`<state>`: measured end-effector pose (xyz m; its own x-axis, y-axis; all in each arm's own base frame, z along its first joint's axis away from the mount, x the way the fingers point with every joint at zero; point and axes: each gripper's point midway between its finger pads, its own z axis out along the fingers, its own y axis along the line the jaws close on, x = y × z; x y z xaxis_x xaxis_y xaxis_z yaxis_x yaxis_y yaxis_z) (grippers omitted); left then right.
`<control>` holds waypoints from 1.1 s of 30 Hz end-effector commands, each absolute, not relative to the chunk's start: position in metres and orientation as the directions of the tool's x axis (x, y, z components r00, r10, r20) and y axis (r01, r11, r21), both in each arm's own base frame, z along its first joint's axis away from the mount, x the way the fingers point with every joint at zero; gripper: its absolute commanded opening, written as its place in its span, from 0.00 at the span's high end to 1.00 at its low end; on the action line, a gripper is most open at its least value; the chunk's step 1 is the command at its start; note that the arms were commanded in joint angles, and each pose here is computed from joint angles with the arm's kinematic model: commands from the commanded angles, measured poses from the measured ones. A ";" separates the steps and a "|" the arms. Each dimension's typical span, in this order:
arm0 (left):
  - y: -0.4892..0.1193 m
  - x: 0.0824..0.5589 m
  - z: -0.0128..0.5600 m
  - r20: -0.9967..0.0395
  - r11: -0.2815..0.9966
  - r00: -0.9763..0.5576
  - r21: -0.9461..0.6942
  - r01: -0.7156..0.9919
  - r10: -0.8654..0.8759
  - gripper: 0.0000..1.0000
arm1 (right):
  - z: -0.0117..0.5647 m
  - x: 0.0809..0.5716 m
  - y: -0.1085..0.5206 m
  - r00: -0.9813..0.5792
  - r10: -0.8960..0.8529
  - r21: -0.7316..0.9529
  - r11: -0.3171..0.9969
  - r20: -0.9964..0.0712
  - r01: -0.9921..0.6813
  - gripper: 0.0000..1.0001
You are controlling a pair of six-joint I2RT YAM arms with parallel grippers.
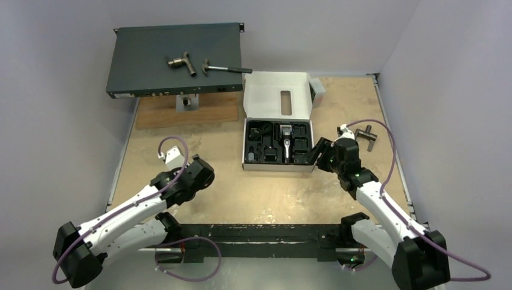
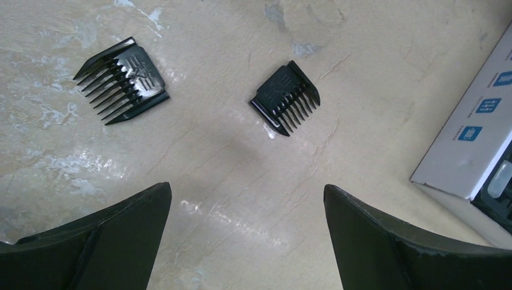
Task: Sort the hair-cutting tools
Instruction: Adjust the storage box at the center of the board, then pick up the haircut tool at the center of the board.
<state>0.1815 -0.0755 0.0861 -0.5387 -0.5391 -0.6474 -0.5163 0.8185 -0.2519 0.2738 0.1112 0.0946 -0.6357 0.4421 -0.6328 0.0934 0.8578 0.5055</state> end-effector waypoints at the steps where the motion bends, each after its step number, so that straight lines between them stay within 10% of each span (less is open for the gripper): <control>1: -0.092 0.209 0.102 -0.632 0.798 -0.520 -0.292 -0.528 -0.575 0.03 | 0.127 0.271 0.112 -0.592 0.423 0.510 0.860 -0.685 0.024 0.42; 33: -0.080 0.266 0.031 -0.360 0.314 -0.213 -0.252 -0.915 -0.908 0.11 | 0.138 0.261 0.129 -0.615 0.409 0.564 0.823 -0.674 -0.070 0.42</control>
<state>0.2568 -0.0766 0.0344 -0.2472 -0.8848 -0.3950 -0.9058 0.3558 -0.2302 0.2588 0.1231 0.1209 -0.6321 0.4232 -0.6491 -0.0135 0.8315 0.5553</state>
